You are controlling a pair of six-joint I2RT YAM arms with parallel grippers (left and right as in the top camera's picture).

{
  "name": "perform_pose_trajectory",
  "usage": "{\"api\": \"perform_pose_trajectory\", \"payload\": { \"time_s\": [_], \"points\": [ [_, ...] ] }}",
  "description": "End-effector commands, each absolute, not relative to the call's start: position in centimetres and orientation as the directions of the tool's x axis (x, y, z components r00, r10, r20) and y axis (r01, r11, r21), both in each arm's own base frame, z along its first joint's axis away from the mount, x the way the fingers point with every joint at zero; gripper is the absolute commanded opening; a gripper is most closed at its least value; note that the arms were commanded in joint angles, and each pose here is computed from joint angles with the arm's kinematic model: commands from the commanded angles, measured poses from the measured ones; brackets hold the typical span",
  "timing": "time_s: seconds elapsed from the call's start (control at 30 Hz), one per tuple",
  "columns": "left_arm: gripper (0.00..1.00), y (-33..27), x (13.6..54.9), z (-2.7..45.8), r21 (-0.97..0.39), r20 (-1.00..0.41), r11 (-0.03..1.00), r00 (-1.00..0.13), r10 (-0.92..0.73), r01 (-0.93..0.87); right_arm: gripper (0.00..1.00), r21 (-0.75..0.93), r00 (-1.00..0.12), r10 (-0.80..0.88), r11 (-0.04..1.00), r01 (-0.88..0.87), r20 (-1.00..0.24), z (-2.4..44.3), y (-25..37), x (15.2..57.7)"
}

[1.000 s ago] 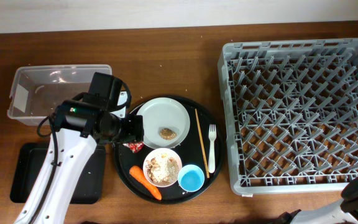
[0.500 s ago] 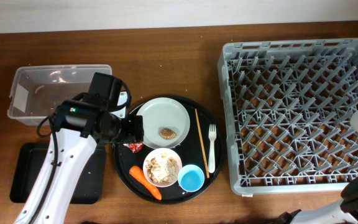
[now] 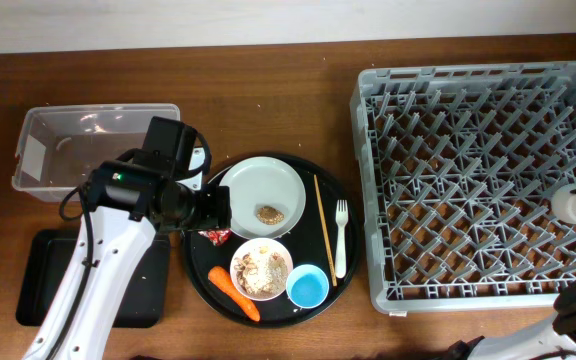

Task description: Sort waste into correct bins and load items into the dishwasher rack

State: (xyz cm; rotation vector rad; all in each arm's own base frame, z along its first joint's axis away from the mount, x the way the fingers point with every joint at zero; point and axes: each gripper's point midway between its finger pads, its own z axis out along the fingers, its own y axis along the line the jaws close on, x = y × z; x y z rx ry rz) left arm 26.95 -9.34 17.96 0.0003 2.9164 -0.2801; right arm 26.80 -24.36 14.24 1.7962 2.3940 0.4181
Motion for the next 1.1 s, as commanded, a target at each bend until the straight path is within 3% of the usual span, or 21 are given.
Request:
{"api": "perform_pose_trajectory", "payload": {
  "time_s": [0.0,0.07,0.3,0.47,0.77,0.83,0.87,0.93,1.07],
  "points": [
    [0.77,-9.3,26.9,18.0,-0.179,-0.214,0.983,-0.977,-0.004,0.035,0.79,0.294,-0.292,0.955,0.264,0.918,0.055,14.0,-24.7,27.1],
    [0.77,-9.3,26.8,18.0,-0.179,-0.213,0.983,-0.977,-0.004,0.035,1.00,0.299,-0.293,0.955,0.268,0.916,0.041,14.0,-25.0,27.3],
    [0.77,-9.3,26.8,18.0,-0.179,-0.213,0.983,-0.977,-0.004,0.035,0.99,0.318,-0.324,0.946,0.299,0.900,0.029,14.4,-24.8,27.5],
    [0.77,-9.3,26.8,18.0,-0.179,-0.213,0.983,-0.977,-0.004,0.035,0.97,0.344,-0.427,0.904,0.401,0.849,-0.002,16.2,-23.4,27.1],
    [0.78,-9.3,26.8,18.0,-0.179,-0.212,0.983,-0.977,-0.004,0.035,0.65,0.345,-0.817,0.566,0.793,0.503,-0.110,21.0,-12.6,28.6],
    [0.78,-9.3,26.8,18.0,-0.179,-0.212,0.983,-0.977,-0.004,0.035,0.46,0.342,-0.881,0.463,0.847,0.408,-0.095,21.1,-9.6,28.8],
    [0.78,-9.3,26.8,18.0,-0.179,-0.212,0.983,-0.977,-0.004,0.035,0.43,0.339,-0.915,0.396,0.874,0.349,-0.079,21.0,-7.9,28.7],
    [0.78,-9.3,26.8,18.0,-0.179,-0.212,0.983,-0.977,-0.004,0.035,0.25,0.314,-0.953,0.301,0.909,0.273,-0.044,20.3,-5.4,28.4],
    [0.78,-9.3,26.8,18.0,-0.179,-0.212,0.983,-0.977,-0.004,0.035,0.17,0.267,-0.994,0.109,0.957,0.112,0.027,17.1,-0.5,27.8]
  ]
}}
